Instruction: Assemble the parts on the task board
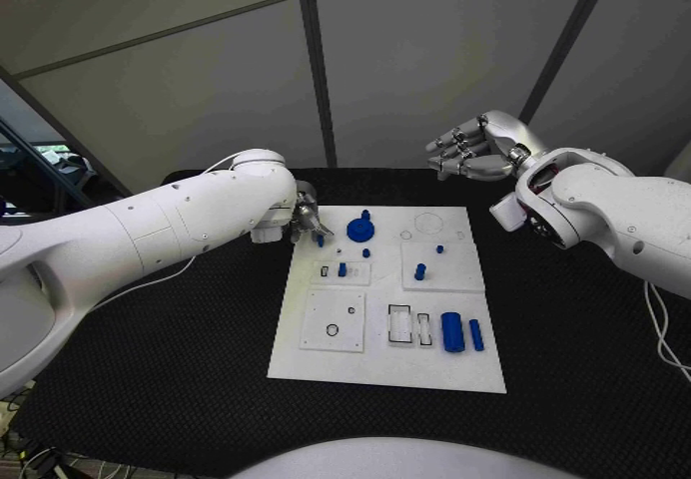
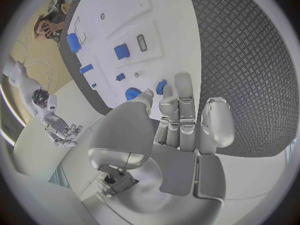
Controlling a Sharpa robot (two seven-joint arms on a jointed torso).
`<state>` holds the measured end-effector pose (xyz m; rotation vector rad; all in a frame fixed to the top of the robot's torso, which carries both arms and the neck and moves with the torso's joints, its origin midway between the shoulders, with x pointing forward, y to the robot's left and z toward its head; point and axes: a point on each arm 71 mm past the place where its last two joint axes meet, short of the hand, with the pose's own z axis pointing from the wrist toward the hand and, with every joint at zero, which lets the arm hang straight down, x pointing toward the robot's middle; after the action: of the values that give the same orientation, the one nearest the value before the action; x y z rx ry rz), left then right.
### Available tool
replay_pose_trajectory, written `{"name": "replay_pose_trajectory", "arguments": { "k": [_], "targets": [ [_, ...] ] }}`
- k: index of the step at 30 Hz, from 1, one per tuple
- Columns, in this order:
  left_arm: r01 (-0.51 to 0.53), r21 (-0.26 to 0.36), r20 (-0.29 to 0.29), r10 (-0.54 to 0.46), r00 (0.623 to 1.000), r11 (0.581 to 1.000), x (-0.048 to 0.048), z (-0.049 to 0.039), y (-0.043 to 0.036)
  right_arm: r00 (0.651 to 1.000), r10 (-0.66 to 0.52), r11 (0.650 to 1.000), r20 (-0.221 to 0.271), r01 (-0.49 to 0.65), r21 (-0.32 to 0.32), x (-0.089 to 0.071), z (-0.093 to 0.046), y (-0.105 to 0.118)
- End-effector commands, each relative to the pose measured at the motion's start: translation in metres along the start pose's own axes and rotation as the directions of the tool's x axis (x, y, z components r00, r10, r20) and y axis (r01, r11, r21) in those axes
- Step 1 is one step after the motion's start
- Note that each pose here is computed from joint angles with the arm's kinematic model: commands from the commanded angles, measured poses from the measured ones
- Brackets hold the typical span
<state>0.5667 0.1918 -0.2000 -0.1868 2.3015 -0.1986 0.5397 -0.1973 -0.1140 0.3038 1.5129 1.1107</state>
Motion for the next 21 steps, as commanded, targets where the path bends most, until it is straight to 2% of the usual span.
{"name": "replay_pose_trajectory", "arguments": {
  "k": [1,21],
  "targets": [
    [-0.016,0.008,-0.011,0.016,1.0,1.0,0.0003,0.0,-0.0009,1.0,0.003,1.0,-0.003,-0.003,-0.007,-0.0005,0.0005,0.0015],
    [0.022,0.022,-0.012,-0.022,1.0,1.0,0.0003,0.0008,0.0,1.0,0.004,1.0,-0.003,-0.004,-0.008,-0.0003,0.0007,0.0016]
  ]
}}
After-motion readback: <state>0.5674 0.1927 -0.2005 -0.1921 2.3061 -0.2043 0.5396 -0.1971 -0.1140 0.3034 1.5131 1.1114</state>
